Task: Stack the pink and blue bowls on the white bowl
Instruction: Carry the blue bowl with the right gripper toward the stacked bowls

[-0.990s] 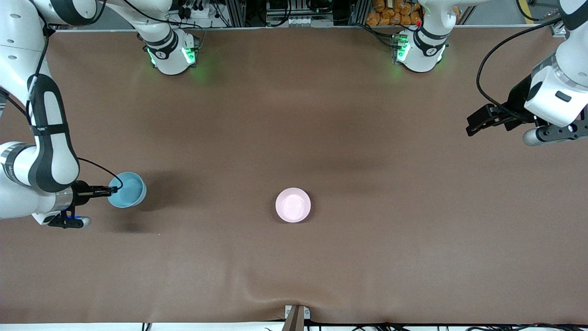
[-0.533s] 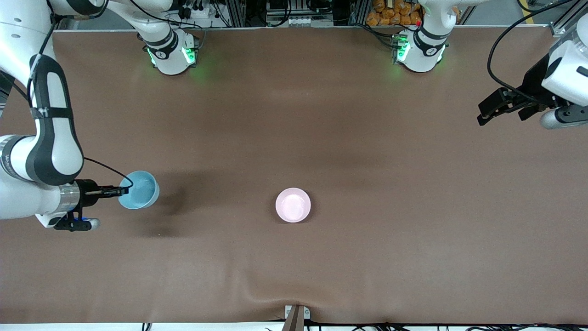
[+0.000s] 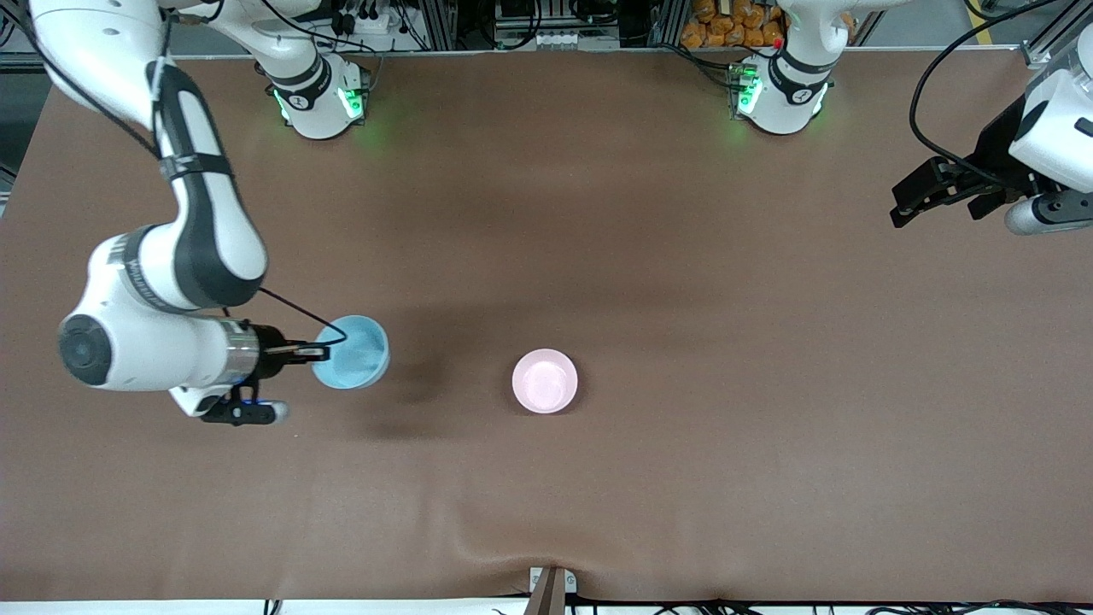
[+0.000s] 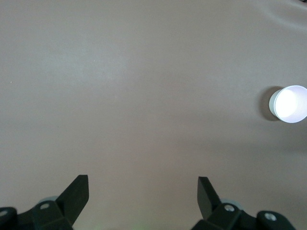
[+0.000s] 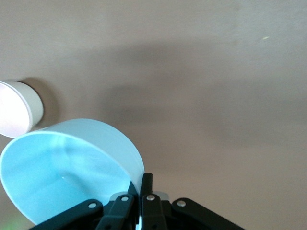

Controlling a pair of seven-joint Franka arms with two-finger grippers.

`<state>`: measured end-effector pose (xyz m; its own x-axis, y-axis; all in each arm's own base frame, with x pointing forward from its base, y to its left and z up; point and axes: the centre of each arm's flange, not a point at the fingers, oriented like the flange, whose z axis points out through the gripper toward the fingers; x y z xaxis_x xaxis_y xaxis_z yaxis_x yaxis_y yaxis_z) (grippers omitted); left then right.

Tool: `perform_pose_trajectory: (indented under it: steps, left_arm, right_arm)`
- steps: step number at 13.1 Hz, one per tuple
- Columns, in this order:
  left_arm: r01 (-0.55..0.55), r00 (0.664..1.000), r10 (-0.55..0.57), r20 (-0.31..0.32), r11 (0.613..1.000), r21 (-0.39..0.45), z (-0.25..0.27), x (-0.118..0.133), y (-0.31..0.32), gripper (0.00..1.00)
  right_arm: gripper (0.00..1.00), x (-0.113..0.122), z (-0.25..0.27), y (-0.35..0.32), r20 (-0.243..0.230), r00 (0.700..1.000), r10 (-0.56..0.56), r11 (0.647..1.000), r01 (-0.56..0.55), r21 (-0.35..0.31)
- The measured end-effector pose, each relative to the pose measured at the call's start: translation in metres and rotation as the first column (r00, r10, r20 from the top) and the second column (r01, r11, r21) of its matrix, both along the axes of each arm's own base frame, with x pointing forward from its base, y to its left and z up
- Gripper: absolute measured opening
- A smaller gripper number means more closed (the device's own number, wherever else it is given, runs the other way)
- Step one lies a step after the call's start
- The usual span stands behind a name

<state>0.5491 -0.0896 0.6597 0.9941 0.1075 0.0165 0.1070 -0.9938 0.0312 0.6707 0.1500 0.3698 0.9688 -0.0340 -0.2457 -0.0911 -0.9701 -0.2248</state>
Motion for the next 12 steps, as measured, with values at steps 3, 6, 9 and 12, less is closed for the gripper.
perform_pose_trajectory:
  steps: [3,6,9,12]
  left_arm:
    - [0.042,0.999,-0.042,-0.001,0.999,0.001,0.000,0.001,0.006,1.00]
    - [0.042,0.999,-0.042,-0.003,0.999,0.002,-0.001,0.001,0.010,1.00]
    - [0.046,0.999,-0.046,-0.005,0.999,0.002,-0.001,0.001,0.014,1.00]
    - [0.059,0.998,-0.058,-0.010,0.998,0.004,-0.003,0.002,0.019,1.00]
  right_arm:
    - [0.03,-0.013,0.001,0.053,-0.025,0.997,-0.067,0.997,0.067,-0.028]
    - [0.03,-0.030,-0.001,0.118,-0.020,0.992,-0.122,0.992,0.121,-0.033]
    - [0.03,-0.043,-0.015,0.165,-0.045,0.985,-0.168,0.985,0.169,0.021]
    - [0.03,-0.043,-0.032,0.185,-0.025,0.979,-0.203,0.978,0.204,0.041]
